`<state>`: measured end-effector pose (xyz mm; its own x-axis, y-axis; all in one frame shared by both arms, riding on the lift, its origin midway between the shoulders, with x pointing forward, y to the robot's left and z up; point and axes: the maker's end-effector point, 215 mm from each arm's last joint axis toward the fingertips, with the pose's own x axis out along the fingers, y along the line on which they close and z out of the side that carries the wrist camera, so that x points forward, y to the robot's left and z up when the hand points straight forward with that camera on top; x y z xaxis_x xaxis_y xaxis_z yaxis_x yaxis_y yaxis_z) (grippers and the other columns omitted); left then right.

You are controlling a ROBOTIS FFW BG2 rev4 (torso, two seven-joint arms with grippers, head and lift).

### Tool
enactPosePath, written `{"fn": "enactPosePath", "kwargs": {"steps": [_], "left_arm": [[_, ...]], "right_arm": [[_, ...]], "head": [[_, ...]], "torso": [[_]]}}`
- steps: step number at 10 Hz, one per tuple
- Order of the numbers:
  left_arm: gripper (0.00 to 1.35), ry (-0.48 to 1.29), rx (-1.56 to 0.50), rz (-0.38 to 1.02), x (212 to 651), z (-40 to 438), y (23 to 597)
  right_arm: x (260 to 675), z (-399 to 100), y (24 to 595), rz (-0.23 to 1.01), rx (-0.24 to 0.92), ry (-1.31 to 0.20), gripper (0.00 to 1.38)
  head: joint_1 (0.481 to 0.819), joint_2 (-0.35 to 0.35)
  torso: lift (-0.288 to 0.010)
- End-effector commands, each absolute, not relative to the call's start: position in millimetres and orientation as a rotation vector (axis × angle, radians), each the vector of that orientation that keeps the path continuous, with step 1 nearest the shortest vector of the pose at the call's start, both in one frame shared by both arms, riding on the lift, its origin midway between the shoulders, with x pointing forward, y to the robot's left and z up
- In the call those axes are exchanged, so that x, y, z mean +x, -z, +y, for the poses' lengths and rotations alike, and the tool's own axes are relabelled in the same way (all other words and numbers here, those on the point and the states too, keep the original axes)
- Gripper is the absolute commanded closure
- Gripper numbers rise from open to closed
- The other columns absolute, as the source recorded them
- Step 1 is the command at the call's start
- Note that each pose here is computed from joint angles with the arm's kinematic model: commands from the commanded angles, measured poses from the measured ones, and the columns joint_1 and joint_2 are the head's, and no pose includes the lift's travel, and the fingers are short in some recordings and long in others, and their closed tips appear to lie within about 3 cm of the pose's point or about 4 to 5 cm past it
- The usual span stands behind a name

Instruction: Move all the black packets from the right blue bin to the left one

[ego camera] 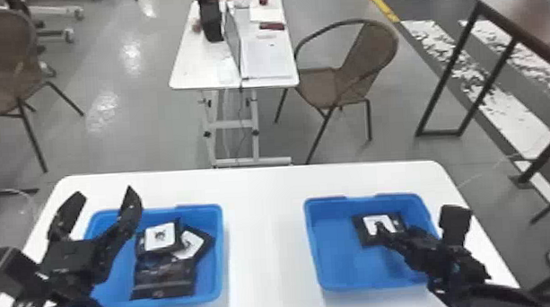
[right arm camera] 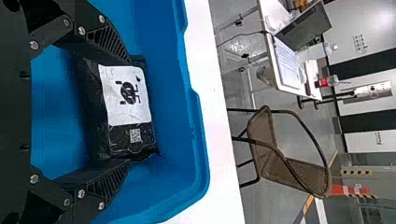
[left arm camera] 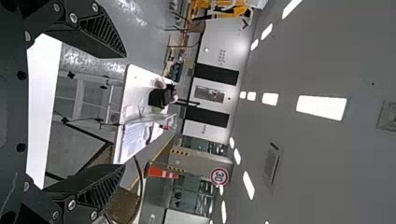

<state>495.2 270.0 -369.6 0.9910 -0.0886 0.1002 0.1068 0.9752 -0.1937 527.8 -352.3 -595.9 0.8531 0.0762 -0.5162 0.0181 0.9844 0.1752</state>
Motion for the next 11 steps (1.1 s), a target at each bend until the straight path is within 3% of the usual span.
{"fn": "enactPosePath", "kwargs": {"steps": [1,8,9,11], "left_arm": [[0.20,0.098,-0.207,-0.107,496,270,362],[0.20,0.084,-0.202,-0.109,492,278,363],[0.20,0.087,-0.203,-0.110,493,276,362],[0.20,0.085,-0.201,-0.116,494,277,360]], "right_arm": [[535,-354,595,0.546,0.165,-0.024,0.32],[555,-342,610,0.586,0.202,-0.020,0.33],[557,-334,615,0.622,0.217,-0.055,0.42],[558,-322,620,0.676,0.229,-0.097,0.78]], "head": [[0.695,-0.089],[0.695,-0.086],[0.695,-0.078],[0.695,-0.053]], "torso": [[0.000],[0.000],[0.000],[0.000]]}}
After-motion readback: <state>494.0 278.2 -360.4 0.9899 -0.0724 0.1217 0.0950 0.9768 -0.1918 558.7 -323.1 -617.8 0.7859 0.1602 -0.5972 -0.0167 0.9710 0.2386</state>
